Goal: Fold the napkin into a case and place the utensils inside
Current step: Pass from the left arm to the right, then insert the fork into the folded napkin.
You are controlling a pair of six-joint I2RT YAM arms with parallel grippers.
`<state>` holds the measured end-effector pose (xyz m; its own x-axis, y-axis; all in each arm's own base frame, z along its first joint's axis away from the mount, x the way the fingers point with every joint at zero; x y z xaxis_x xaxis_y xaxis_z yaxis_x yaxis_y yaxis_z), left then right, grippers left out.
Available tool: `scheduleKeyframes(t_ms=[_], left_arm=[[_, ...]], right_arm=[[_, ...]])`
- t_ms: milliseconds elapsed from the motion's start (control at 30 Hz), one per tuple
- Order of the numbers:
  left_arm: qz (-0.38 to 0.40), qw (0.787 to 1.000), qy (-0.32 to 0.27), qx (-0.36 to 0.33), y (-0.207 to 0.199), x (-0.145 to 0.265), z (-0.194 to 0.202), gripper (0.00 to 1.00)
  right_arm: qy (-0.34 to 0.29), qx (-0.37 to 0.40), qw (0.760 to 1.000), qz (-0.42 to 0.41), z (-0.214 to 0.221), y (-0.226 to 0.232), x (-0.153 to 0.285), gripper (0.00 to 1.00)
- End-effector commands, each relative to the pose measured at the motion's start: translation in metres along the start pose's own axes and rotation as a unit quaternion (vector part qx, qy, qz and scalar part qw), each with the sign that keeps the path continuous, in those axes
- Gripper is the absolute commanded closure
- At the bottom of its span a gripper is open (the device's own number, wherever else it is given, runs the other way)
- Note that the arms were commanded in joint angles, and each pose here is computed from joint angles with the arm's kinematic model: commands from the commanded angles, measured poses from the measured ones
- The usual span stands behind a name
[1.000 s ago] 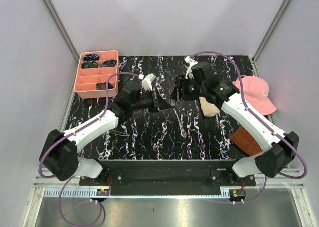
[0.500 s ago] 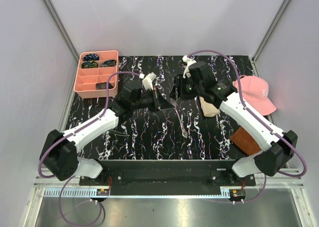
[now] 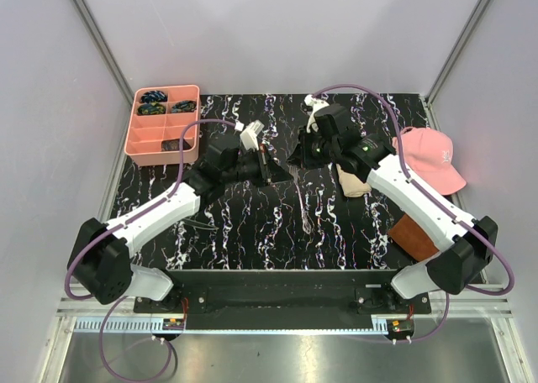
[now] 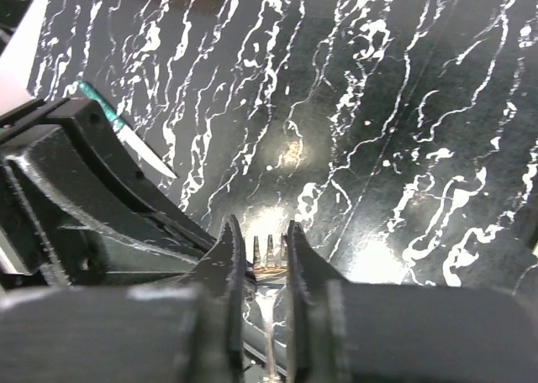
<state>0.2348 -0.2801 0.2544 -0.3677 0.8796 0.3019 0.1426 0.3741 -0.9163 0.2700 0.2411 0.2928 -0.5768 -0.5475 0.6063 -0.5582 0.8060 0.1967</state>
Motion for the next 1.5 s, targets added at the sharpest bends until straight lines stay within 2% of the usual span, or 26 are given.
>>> scheduleKeyframes(t_ms=[0,67,100,200,267,300,333,367,467,500,567,600,767,800,933,1067,1167,1233,1467], left_arm=[[0.025,0.999,-0.025,-0.016,-0.023,0.0,-0.012,0.91],[0.024,0.999,-0.032,-0.01,-0.022,0.0,-0.014,0.77],[0.015,0.999,-0.048,-0.004,-0.019,0.002,-0.019,0.65],[-0.006,0.995,-0.095,0.018,-0.008,0.008,-0.025,0.55],[-0.002,0.991,-0.126,0.04,-0.003,0.008,-0.028,0.55],[-0.014,0.988,-0.144,0.055,0.013,0.008,-0.025,0.55],[0.02,0.985,-0.161,0.062,0.007,0.005,-0.029,0.54],[0.02,0.985,-0.156,0.07,0.019,-0.004,-0.025,0.56],[0.054,0.99,-0.102,0.086,0.014,-0.041,-0.019,0.61],[0.069,0.992,-0.066,0.081,0.007,-0.053,-0.007,0.62],[0.085,0.993,-0.042,0.077,0.004,-0.082,-0.003,0.63],[0.089,0.993,-0.025,0.075,0.003,-0.092,0.005,0.63],[0.086,0.992,0.002,0.087,0.019,-0.144,0.009,0.66],[0.084,0.993,0.004,0.088,0.022,-0.151,0.011,0.66],[0.076,0.993,0.016,0.089,0.03,-0.193,0.016,0.67],[0.069,0.993,0.021,0.096,0.037,-0.222,0.017,0.69],[0.06,0.993,0.014,0.098,0.044,-0.241,0.013,0.76],[0.042,0.994,0.013,0.099,0.051,-0.251,0.013,0.77],[0.024,0.994,0.019,0.107,0.068,-0.263,0.018,0.83]], right_arm=[[-0.033,0.01,0.999,0.009,-0.015,0.003,0.006,0.99],[-0.038,0.028,0.998,0.045,-0.015,-0.006,0.006,1.0],[-0.04,0.038,0.997,0.06,-0.015,-0.011,0.007,1.0],[-0.049,0.068,0.987,0.14,-0.02,-0.037,0.012,1.0],[-0.048,0.09,0.975,0.198,-0.023,-0.065,0.015,1.0],[-0.049,0.093,0.97,0.22,-0.025,-0.078,0.016,1.0],[-0.05,0.092,0.965,0.239,-0.027,-0.092,0.012,1.0],[-0.05,0.086,0.959,0.264,-0.032,-0.117,0.018,1.0],[-0.065,0.121,0.942,0.307,-0.047,-0.154,0.011,1.0],[-0.054,0.118,0.935,0.329,-0.048,-0.176,0.004,1.0],[-0.082,0.117,0.927,0.347,-0.071,-0.198,0.004,1.0],[-0.069,0.11,0.928,0.35,-0.071,-0.218,-0.008,1.0],[-0.09,0.142,0.92,0.354,-0.108,-0.249,-0.022,1.0],[-0.077,0.141,0.922,0.352,-0.103,-0.265,-0.035,1.0],[-0.091,0.139,0.925,0.342,-0.113,-0.29,-0.051,1.0],[-0.093,0.134,0.935,0.314,-0.112,-0.302,-0.079,1.0],[-0.09,0.127,0.941,0.3,-0.108,-0.306,-0.096,1.0],[-0.091,0.123,0.946,0.284,-0.106,-0.304,-0.104,1.0],[-0.089,0.11,0.955,0.26,-0.099,-0.307,-0.125,1.0]])
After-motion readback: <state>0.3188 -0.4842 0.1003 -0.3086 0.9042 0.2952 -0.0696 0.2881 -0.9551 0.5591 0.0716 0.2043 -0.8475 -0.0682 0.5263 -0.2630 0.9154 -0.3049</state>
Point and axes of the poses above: each gripper's point midway between its finger pads, its own x axis back along the fingers, its own y axis along the line the jaws close on, z = x × y, the point moved 6 cm from there along x, back along the fingers, and after that the axes turned 14 degrees about x, right-handed, at the moved point
